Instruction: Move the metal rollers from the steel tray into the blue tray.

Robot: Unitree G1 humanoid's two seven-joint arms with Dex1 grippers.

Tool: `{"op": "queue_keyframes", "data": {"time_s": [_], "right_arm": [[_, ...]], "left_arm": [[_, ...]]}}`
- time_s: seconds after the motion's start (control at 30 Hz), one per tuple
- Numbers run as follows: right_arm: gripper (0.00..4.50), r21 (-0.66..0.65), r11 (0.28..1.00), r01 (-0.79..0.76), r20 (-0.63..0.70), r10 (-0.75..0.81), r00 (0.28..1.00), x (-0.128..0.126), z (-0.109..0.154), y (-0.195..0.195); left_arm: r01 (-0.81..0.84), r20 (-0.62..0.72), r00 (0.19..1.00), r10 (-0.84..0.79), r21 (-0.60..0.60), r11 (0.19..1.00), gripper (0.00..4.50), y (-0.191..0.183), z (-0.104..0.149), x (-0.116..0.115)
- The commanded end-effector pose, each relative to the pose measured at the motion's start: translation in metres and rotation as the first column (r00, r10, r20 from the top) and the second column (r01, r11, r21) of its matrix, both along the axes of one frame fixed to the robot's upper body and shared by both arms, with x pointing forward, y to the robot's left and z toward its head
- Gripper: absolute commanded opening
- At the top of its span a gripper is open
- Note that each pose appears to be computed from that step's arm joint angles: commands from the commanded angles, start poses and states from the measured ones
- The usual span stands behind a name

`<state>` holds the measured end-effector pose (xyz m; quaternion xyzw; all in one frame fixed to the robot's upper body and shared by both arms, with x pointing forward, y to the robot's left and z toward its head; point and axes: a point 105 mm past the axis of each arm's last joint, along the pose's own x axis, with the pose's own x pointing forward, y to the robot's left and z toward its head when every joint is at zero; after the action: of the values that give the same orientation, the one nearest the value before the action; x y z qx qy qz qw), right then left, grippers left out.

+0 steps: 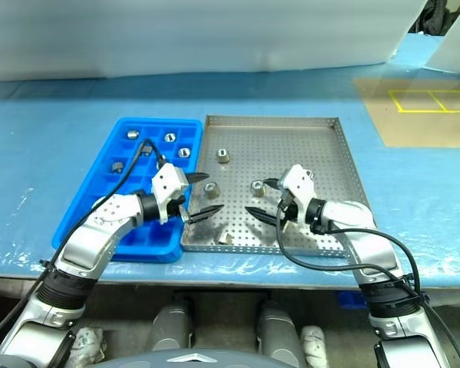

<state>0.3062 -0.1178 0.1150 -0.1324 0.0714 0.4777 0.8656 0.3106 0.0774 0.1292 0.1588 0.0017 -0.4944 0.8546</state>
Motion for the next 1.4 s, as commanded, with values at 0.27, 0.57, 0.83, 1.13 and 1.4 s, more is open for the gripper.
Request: {"op": "queue_keyframes", "data": {"time_s": [0.27,0.57,0.83,1.13,1.4], "right_arm": [[4.45,0.017,1.000,-0.017,0.045,0.016,0.999,-0.002,0.013,0.003],[4.45,0.024,1.000,-0.014,0.038,0.013,0.999,-0.005,0.011,0.003],[4.45,0.041,0.999,-0.003,0.025,0.002,1.000,-0.005,0.009,0.006],[4.45,0.048,0.999,0.010,0.019,-0.011,1.000,-0.006,0.009,0.004],[4.45,0.049,0.999,0.021,0.008,-0.021,1.000,-0.007,0.007,0.003]], "left_arm": [[-0.011,0.033,0.999,0.011,-0.017,1.000,4.50,0.002,0.011,0.001],[-0.023,0.033,0.999,0.023,0.004,1.000,4.50,0.004,0.012,0.005],[-0.064,-0.011,0.998,0.067,0.150,0.987,4.50,0.010,0.008,0.028],[-0.057,-0.004,0.998,0.061,0.257,0.965,4.50,0.004,0.023,0.062],[0.047,-0.097,0.995,-0.010,0.378,0.925,4.50,0.003,0.013,0.066]]}}
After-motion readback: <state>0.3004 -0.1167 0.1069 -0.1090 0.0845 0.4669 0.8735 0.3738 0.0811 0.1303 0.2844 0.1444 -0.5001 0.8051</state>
